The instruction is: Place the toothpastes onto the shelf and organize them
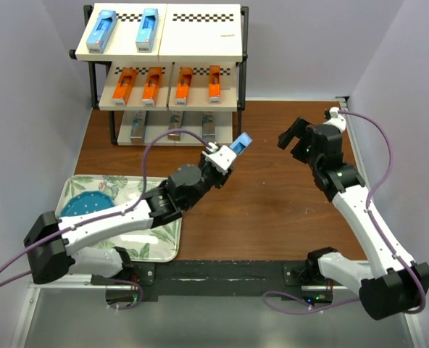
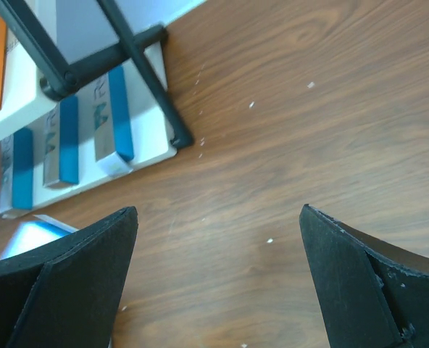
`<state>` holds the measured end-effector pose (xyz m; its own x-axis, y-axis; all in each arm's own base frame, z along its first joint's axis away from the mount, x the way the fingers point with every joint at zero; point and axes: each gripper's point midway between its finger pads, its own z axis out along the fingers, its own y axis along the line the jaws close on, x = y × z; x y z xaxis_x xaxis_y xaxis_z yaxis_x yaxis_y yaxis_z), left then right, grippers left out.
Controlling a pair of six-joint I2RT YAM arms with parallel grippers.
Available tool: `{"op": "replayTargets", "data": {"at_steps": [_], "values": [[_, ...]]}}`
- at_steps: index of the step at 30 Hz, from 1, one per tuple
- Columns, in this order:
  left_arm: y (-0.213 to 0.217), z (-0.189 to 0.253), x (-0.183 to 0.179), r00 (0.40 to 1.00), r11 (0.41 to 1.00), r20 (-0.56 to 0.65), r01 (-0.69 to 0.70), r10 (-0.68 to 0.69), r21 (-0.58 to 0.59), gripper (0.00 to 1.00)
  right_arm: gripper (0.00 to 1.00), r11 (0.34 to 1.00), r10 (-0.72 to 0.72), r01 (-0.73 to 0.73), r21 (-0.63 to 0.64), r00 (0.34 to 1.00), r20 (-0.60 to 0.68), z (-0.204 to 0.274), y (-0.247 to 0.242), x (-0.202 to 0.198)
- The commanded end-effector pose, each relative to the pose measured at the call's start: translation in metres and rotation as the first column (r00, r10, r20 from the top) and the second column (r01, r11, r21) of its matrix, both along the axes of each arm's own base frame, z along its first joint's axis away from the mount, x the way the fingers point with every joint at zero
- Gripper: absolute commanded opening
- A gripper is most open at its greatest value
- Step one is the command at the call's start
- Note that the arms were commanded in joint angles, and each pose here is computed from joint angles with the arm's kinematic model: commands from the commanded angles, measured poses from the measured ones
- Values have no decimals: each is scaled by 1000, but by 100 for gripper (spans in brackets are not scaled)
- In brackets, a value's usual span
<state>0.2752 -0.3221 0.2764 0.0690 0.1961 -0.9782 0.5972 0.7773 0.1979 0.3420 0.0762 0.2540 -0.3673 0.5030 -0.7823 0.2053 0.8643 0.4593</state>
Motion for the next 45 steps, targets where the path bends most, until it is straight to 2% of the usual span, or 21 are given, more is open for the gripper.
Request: {"op": "replayTargets", "data": {"at_steps": [1,11,17,19,20,22,27,34,45], "values": [[9,82,-3,999,974,35,31,-24,-224,19,98,993,-84,92,-73,990,113,24,-26,-5],[58,229,12,979,898,190,19,73,-439,19,98,982,-110,125,-142,988,112,19,-43,-21],[74,281,38,956,858,232,-38,181,-512,20,98,980,-97,113,-162,990,104,17,-44,-28],[71,276,61,952,861,200,-103,230,-498,21,98,980,-89,104,-167,991,96,15,-44,-30],[79,288,68,951,838,182,-119,251,-532,21,98,981,-85,101,-164,991,102,16,-44,-33],[75,283,90,948,833,151,-162,280,-530,21,98,980,-82,98,-171,992,99,15,-45,-36],[90,303,131,932,778,102,-226,347,-587,22,98,977,-70,90,-195,992,110,18,-48,-45],[106,281,182,896,730,26,-345,444,-590,22,98,965,-68,93,-245,992,108,16,-56,-53],[113,266,217,872,708,-4,-400,490,-582,25,98,949,-47,76,-308,994,101,12,-59,-51]]}}
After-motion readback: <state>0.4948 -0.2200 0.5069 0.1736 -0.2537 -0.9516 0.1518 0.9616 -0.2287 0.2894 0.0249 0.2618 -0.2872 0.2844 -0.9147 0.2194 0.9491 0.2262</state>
